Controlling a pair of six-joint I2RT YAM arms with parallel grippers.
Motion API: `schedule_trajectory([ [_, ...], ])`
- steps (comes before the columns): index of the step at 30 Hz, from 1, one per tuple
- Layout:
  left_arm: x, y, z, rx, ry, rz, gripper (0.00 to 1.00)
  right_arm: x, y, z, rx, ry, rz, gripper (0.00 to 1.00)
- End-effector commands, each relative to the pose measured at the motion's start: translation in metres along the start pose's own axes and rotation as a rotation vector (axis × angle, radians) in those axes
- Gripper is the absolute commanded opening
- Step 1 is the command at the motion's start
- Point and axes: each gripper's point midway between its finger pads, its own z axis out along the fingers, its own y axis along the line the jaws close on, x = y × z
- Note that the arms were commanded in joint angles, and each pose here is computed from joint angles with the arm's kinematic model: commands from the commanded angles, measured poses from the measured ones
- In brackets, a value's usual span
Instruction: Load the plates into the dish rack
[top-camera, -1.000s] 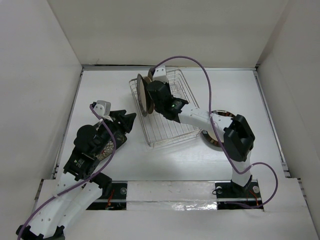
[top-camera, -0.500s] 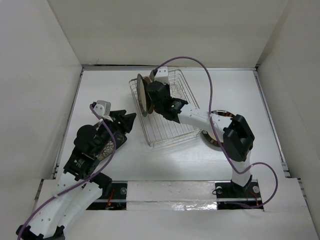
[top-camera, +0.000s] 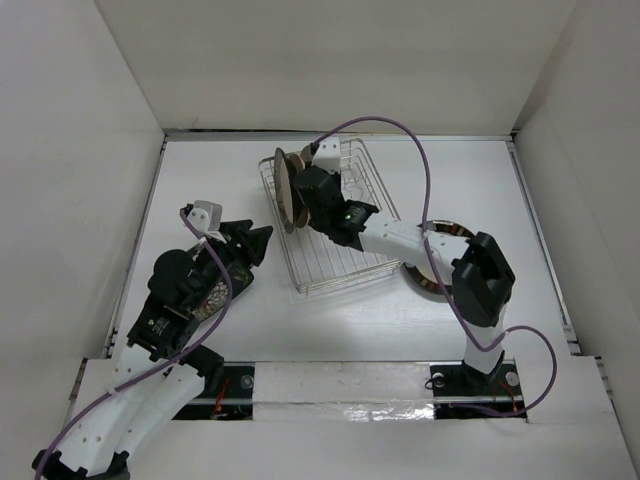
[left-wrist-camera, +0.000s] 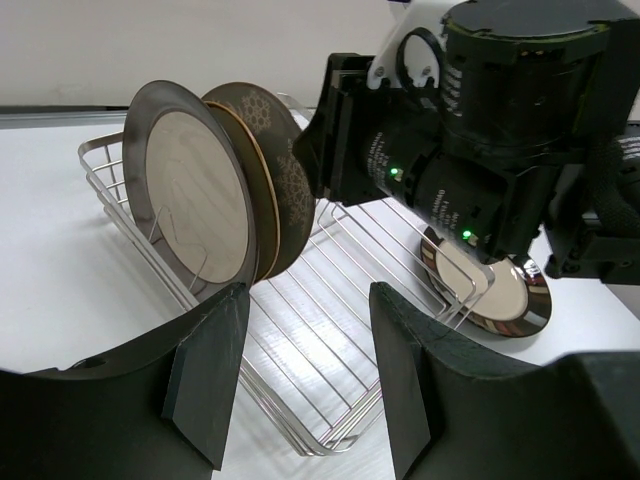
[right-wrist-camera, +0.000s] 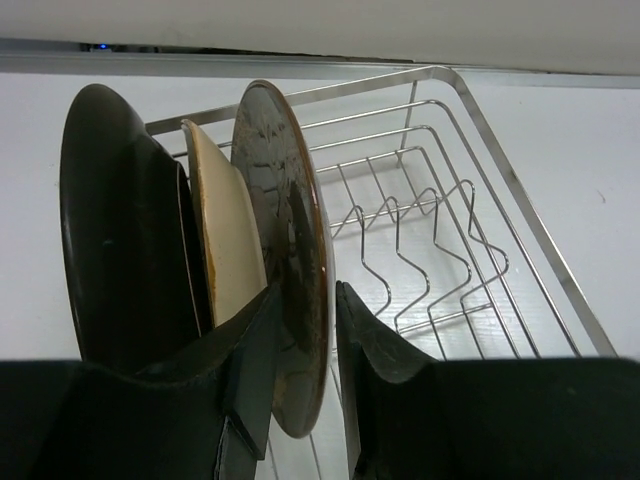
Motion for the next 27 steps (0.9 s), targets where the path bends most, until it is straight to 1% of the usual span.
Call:
schedule_trajectory([
  [1, -0.011, -0.005, 0.0, 0.022, -0.045, -0.003, 0.48, -0.055, -0.021, -0.019, 0.011, -0.091, 0.148, 0.34],
  [2, -0.011, -0.005, 0.0, 0.023, -0.043, -0.003, 0.48, -0.051, -0.03, -0.019, 0.02, -0.084, 0.152, 0.35],
  [3, -0.009, -0.005, 0.001, 0.024, -0.035, -0.003, 0.48, -0.066, -0.039, -0.03, 0.01, -0.103, 0.186, 0.35],
  [5, -0.01, -0.006, 0.001, 0.027, -0.035, 0.0, 0.48, -0.071, -0.054, -0.034, -0.006, -0.107, 0.224, 0.35],
  [7, -0.012, -0.005, -0.001, 0.025, -0.049, -0.001, 0.48, -0.07, -0.076, -0.047, -0.022, -0.105, 0.26, 0.34],
  [8, -0.013, -0.005, -0.001, 0.025, -0.052, -0.001, 0.47, -0.067, -0.089, -0.047, -0.02, -0.099, 0.301, 0.11],
  [9, -0.011, -0.005, -0.001, 0.023, -0.046, -0.001, 0.46, -0.035, -0.106, -0.048, 0.001, -0.055, 0.286, 0.0],
  [10, -0.01, -0.005, 0.0, 0.024, -0.039, -0.003, 0.44, -0.042, -0.125, -0.061, -0.007, -0.076, 0.348, 0.0],
  [11, -0.009, -0.007, -0.001, 0.035, -0.034, -0.001, 0.42, -0.031, -0.134, -0.064, -0.029, -0.055, 0.421, 0.0],
  [12, -0.011, -0.008, -0.001, 0.04, -0.041, -0.001, 0.39, -0.018, -0.159, -0.062, 0.008, -0.042, 0.458, 0.0],
  [13, -0.012, -0.008, -0.002, 0.042, -0.045, -0.001, 0.31, 0.013, -0.183, -0.072, 0.026, -0.007, 0.478, 0.0],
  [14, -0.013, -0.009, -0.002, 0.042, -0.051, -0.002, 0.26, 0.028, -0.194, -0.076, 0.036, 0.022, 0.543, 0.0],
  [15, -0.012, -0.008, -0.001, 0.04, -0.05, -0.002, 0.21, 0.054, -0.225, -0.078, 0.125, 0.073, 0.54, 0.0],
  [16, -0.011, -0.008, 0.0, 0.04, -0.044, -0.004, 0.16, 0.088, -0.244, -0.085, 0.182, 0.126, 0.531, 0.0],
  [17, -0.009, -0.009, 0.001, 0.049, -0.033, -0.002, 0.07, 0.091, -0.26, -0.094, 0.213, 0.118, 0.584, 0.01],
  [18, -0.006, -0.009, 0.003, 0.049, -0.019, -0.004, 0.03, 0.109, -0.274, -0.101, 0.256, 0.153, 0.578, 0.07],
  [19, -0.006, -0.01, 0.003, 0.054, -0.017, -0.002, 0.0, 0.12, -0.296, -0.103, 0.318, 0.159, 0.597, 0.15],
  [20, -0.007, -0.011, 0.003, 0.056, -0.019, -0.004, 0.0, 0.137, -0.31, -0.108, 0.361, 0.182, 0.612, 0.26],
  [21, -0.008, -0.011, 0.003, 0.055, -0.026, -0.002, 0.0, 0.149, -0.32, -0.111, 0.394, 0.218, 0.622, 0.49],
  [22, -0.008, -0.011, 0.003, 0.055, -0.026, -0.004, 0.0, 0.157, -0.344, -0.112, 0.469, 0.217, 0.655, 0.58],
  [23, -0.007, -0.011, 0.003, 0.055, -0.021, -0.004, 0.0, 0.174, -0.349, -0.115, 0.479, 0.261, 0.67, 0.68],
  [25, -0.005, -0.01, 0.002, 0.055, -0.015, -0.004, 0.0, 0.184, -0.363, -0.113, 0.501, 0.271, 0.71, 0.74],
  [26, -0.008, -0.01, 0.001, 0.05, -0.025, -0.004, 0.01, 0.19, -0.38, -0.114, 0.546, 0.269, 0.735, 0.75],
  [27, -0.012, -0.01, -0.002, 0.048, -0.044, -0.003, 0.02, 0.199, -0.382, -0.115, 0.548, 0.296, 0.756, 0.75],
])
